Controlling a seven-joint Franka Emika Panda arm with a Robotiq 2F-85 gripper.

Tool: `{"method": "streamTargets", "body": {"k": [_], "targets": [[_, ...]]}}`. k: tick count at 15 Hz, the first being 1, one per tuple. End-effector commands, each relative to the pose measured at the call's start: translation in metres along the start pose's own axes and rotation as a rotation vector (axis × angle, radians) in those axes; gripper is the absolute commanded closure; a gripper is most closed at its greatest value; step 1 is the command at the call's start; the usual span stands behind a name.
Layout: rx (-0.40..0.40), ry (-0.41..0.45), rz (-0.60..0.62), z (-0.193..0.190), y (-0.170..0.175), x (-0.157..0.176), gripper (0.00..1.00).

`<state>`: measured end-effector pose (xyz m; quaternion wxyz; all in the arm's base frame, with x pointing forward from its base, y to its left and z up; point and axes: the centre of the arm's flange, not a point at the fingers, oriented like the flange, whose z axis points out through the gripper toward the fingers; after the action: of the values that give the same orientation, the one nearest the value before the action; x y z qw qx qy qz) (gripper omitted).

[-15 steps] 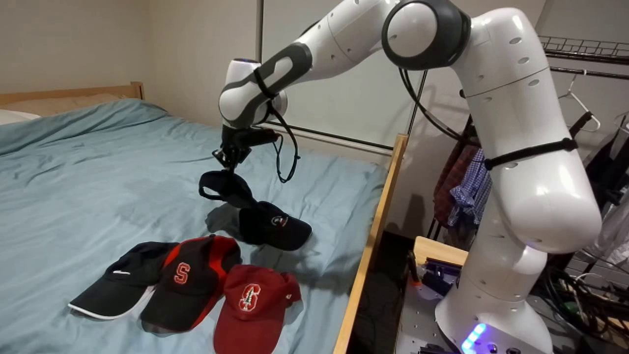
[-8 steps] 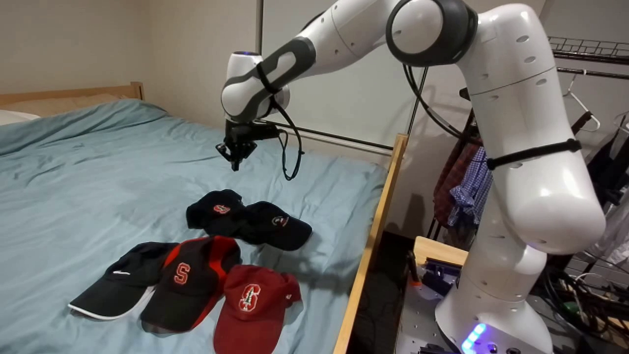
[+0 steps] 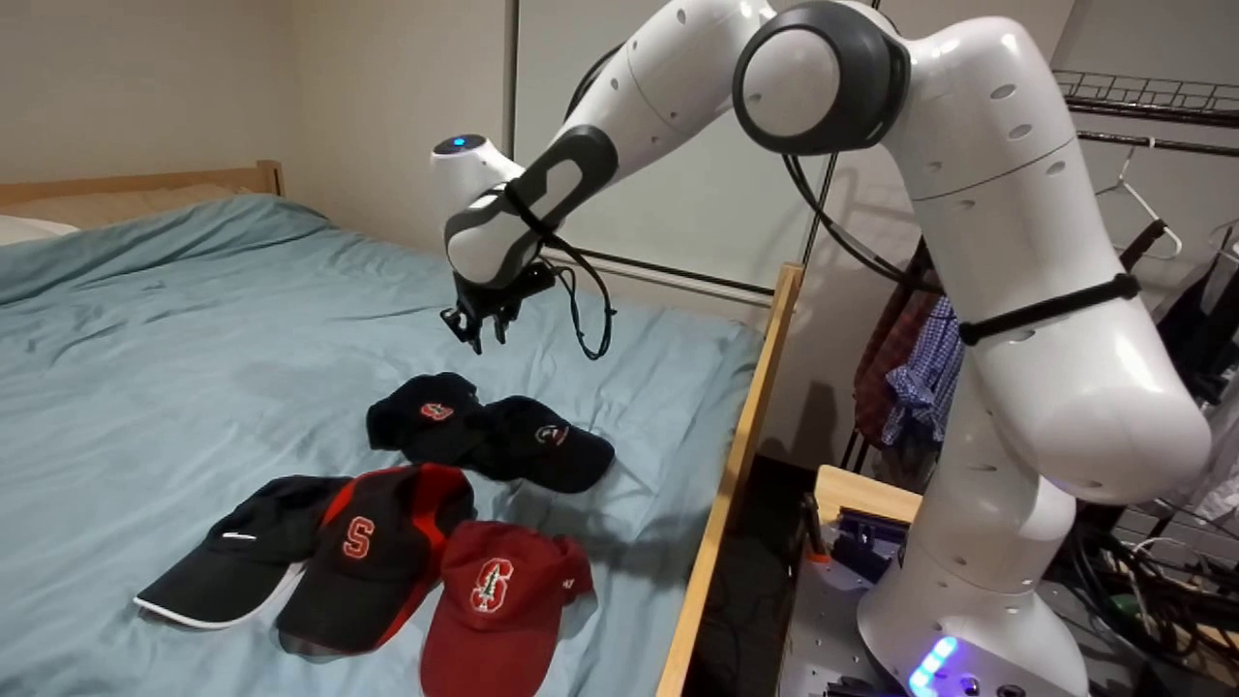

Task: Point the two caps on the right to the left

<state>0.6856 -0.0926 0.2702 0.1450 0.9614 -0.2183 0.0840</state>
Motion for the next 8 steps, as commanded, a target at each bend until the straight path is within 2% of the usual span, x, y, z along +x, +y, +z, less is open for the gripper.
{"method": "streamTargets", "body": {"k": [1, 5, 6, 8], "targets": [[0.049, 0.054, -0.003, 0.026, -0.006, 0.007, 0.25], [0.113, 0.033, 0.027, 0.068, -0.005, 0.004, 0.02], [0.139, 0.032, 0.037, 0.077, -0.005, 0.003, 0.0], [0.239, 0.054, 0.031, 0.095, -0.006, 0.003, 0.0]]}}
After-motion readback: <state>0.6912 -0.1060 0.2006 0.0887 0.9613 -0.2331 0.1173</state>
